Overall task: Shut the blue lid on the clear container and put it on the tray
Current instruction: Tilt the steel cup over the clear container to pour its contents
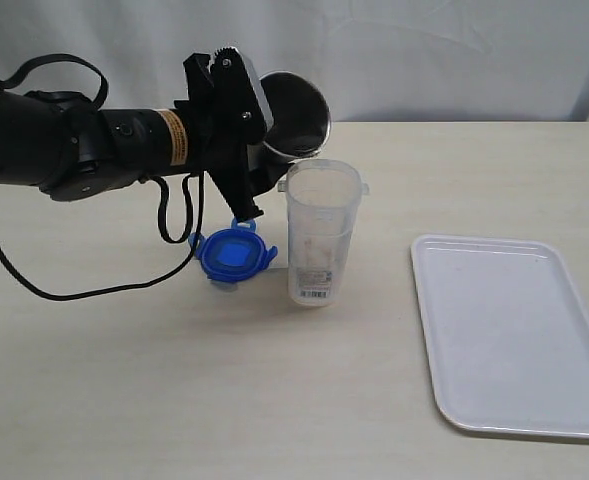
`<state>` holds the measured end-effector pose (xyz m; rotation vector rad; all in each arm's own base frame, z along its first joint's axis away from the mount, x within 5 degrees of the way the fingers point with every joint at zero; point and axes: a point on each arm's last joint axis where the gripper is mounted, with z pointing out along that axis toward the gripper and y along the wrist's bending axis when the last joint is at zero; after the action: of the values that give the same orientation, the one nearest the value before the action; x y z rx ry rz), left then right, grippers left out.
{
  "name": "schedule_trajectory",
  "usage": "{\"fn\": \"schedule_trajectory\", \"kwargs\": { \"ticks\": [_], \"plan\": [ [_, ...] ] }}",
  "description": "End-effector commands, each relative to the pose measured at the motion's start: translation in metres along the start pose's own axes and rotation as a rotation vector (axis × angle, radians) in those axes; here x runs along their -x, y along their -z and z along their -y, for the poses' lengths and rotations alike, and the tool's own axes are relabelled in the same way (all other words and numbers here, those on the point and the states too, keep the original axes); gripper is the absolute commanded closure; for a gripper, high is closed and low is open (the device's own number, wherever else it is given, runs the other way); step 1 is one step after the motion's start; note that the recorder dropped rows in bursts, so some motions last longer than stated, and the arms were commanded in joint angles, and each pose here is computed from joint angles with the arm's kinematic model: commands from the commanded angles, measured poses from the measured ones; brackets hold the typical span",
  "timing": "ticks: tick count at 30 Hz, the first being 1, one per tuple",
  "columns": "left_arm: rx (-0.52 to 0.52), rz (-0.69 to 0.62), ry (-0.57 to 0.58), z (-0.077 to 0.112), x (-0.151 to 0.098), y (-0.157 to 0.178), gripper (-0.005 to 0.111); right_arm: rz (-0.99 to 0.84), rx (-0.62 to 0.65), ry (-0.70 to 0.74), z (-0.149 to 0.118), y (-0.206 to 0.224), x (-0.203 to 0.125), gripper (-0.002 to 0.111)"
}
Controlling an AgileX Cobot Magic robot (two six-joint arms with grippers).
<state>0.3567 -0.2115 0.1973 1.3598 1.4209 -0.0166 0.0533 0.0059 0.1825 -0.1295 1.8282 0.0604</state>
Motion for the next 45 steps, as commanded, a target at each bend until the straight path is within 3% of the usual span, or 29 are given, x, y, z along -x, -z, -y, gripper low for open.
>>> {"fn": "schedule_trajectory", "kwargs": {
  "ticks": [1,45],
  "plan": [
    [0.037,0.055,-0.026,-0.0094,0.0127,0.0035,0.107,0.003,-0.005,-0.007,0.0003,0.0,-0.0005,0.104],
    [0.04,-0.001,-0.183,-0.0098,0.0079,0.0033,0.107,0.003,-0.005,-0.007,0.0003,0.0,-0.0005,0.104]
  ]
}}
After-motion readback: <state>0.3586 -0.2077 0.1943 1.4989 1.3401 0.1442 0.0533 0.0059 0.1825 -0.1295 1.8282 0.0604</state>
